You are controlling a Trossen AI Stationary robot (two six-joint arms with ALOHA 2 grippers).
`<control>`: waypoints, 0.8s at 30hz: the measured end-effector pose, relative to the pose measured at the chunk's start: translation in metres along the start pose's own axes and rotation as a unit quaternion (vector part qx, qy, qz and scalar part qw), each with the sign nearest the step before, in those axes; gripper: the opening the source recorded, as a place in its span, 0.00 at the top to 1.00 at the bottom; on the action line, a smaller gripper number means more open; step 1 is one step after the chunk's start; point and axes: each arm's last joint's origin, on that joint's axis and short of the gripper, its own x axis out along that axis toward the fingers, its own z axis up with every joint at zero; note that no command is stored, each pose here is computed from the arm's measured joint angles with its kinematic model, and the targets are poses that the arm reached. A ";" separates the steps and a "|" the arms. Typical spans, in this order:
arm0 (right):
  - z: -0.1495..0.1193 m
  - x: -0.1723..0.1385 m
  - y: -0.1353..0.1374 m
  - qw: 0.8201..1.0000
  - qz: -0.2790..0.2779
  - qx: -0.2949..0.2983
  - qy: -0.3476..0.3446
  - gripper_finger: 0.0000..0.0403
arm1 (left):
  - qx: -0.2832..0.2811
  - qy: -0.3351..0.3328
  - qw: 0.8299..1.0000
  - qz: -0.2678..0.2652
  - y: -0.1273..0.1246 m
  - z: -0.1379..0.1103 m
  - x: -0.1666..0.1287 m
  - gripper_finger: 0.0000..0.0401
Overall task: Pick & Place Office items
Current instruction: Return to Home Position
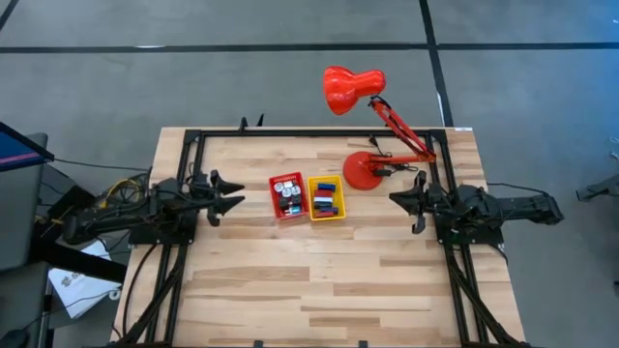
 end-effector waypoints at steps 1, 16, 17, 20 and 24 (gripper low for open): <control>0.000 0.000 0.000 1.000 0.000 -0.002 0.001 0.95 | 0.001 0.003 1.000 0.001 0.000 -0.001 0.000 0.50; -0.003 0.002 0.001 0.997 0.004 0.081 0.019 0.95 | 0.014 0.068 0.997 0.024 0.004 -0.012 0.008 0.51; -0.003 0.002 0.001 0.996 0.004 0.081 0.019 0.95 | 0.014 0.071 0.997 0.025 0.005 -0.013 0.008 0.51; -0.003 0.002 0.001 0.996 0.004 0.081 0.019 0.95 | 0.014 0.079 0.996 0.027 0.005 -0.014 0.009 0.51; -0.004 0.002 0.001 0.996 0.004 0.081 0.019 0.95 | 0.014 0.079 0.996 0.027 0.005 -0.014 0.009 0.51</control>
